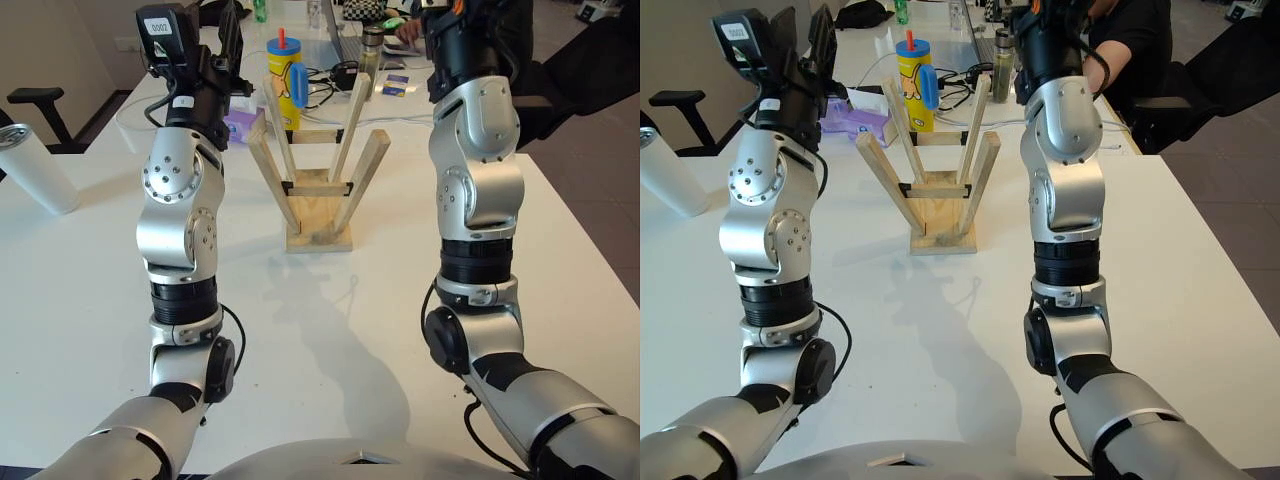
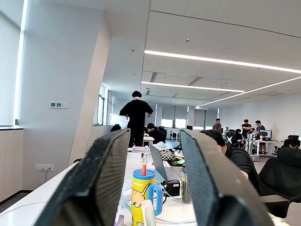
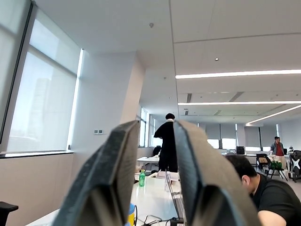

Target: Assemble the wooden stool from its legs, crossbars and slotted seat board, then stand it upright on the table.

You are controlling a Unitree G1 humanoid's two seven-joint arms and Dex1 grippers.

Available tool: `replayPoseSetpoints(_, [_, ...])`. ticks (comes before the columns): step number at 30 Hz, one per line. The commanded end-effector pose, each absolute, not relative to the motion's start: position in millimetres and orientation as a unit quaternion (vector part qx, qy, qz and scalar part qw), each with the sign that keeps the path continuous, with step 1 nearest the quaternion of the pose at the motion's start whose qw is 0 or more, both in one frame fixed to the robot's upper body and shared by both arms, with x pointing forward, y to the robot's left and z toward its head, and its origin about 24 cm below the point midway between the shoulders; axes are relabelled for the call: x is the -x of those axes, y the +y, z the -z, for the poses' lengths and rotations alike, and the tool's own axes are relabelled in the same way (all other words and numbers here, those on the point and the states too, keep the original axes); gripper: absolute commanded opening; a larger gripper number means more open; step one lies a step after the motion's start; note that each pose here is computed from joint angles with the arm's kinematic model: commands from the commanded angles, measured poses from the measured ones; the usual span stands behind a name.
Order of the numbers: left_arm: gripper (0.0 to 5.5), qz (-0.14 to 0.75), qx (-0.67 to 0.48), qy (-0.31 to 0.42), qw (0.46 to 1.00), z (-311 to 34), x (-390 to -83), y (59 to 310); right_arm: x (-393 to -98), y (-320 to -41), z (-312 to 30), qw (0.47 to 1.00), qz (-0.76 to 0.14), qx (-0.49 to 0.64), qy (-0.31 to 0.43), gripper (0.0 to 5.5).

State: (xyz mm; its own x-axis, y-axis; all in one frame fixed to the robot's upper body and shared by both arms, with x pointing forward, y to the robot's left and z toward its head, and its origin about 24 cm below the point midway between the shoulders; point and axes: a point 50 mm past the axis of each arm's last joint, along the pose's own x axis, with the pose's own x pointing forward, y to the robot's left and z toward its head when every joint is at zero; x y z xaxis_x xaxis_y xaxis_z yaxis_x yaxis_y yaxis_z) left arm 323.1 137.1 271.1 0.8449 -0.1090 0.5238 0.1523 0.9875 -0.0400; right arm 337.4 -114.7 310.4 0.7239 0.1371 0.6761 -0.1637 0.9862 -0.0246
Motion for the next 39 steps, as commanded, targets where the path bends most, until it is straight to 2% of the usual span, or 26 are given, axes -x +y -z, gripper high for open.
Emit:
replayPoseSetpoints(1, [1.31, 0.087, 0.031, -0.305, 0.948, -289, -320, 130, -329, -115, -329, 0.907, -0.084, -0.01, -0.412, 0.64])
replayPoseSetpoints(5, [0.69, 0.096, 0.025, -0.341, 0.935, -301, -312, 125, -317, -113, -341, 0.885, -0.083, -0.012, -0.458, 0.02])
replayPoseSetpoints(8, [0.09, 0.091, 0.029, -0.377, 0.921, -310, -306, 127, -308, -112, -350, 0.869, -0.081, -0.015, -0.487, 0.0])
replayPoseSetpoints(10, [0.02, 0.09, 0.041, -0.394, 0.914, -315, -305, 127, -305, -114, -353, 0.861, -0.069, -0.015, -0.504, 0.0])
replayPoseSetpoints(12, [0.02, 0.086, 0.045, -0.365, 0.926, -305, -317, 126, -316, -112, -342, 0.875, -0.069, -0.011, -0.479, 0.0])
replayPoseSetpoints(13, [0.02, 0.086, 0.045, -0.334, 0.938, -293, -326, 124, -326, -108, -328, 0.892, -0.079, -0.002, -0.446, 0.0])
replayPoseSetpoints(14, [0.02, 0.096, 0.044, -0.268, 0.958, -270, -341, 119, -343, -101, -302, 0.921, -0.103, 0.011, -0.375, 0.0])
replayPoseSetpoints(16, [0.02, 0.118, 0.006, -0.092, 0.989, -200, -364, 105, -376, -91, -226, 0.976, -0.144, 0.042, -0.157, 0.0])
replayPoseSetpoints(17, [0.02, 0.126, -0.016, -0.011, 0.992, -162, -368, 100, -382, -94, -190, 0.985, -0.143, 0.063, -0.071, 0.0])
replayPoseSetpoints(18, [0.02, 0.13, -0.03, 0.059, 0.989, -125, -365, 97, -381, -98, -152, 0.985, -0.154, 0.073, 0.018, 0.0])
replayPoseSetpoints(20, [0.02, 0.153, -0.038, 0.149, 0.976, -72, -347, 88, -363, -104, -96, 0.973, -0.174, 0.097, 0.118, 0.0])
replayPoseSetpoints(22, [0.02, 0.156, -0.024, 0.16, 0.974, -63, -338, 87, -350, -107, -81, 0.969, -0.18, 0.076, 0.149, 0.0])
replayPoseSetpoints(25, [0.02, 0.143, -0.003, 0.105, 0.984, -89, -344, 92, -350, -105, -95, 0.976, -0.175, 0.055, 0.119, 0.0])
replayPoseSetpoints(27, [0.02, 0.133, 0.011, 0.049, 0.99, -119, -352, 94, -354, -100, -111, 0.979, -0.178, 0.052, 0.081, 0.0])
replayPoseSetpoints(30, [0.02, 0.095, 0.062, -0.071, 0.991, -178, -358, 106, -357, -94, -149, 0.983, -0.181, 0.017, -0.009, 0.0])
replayPoseSetpoints(33, [0.02, 0.074, 0.077, -0.149, 0.983, -212, -352, 118, -356, -97, -193, 0.979, -0.169, -0.049, -0.104, 0.0])
replayPoseSetpoints(35, [0.02, 0.065, 0.084, -0.177, 0.978, -225, -347, 125, -352, -102, -224, 0.971, -0.158, -0.077, -0.161, 0.0])
replayPoseSetpoints(39, [0.02, 0.031, 0.079, -0.153, 0.985, -220, -348, 146, -337, -112, -284, 0.946, -0.148, -0.117, -0.264, 0.0])
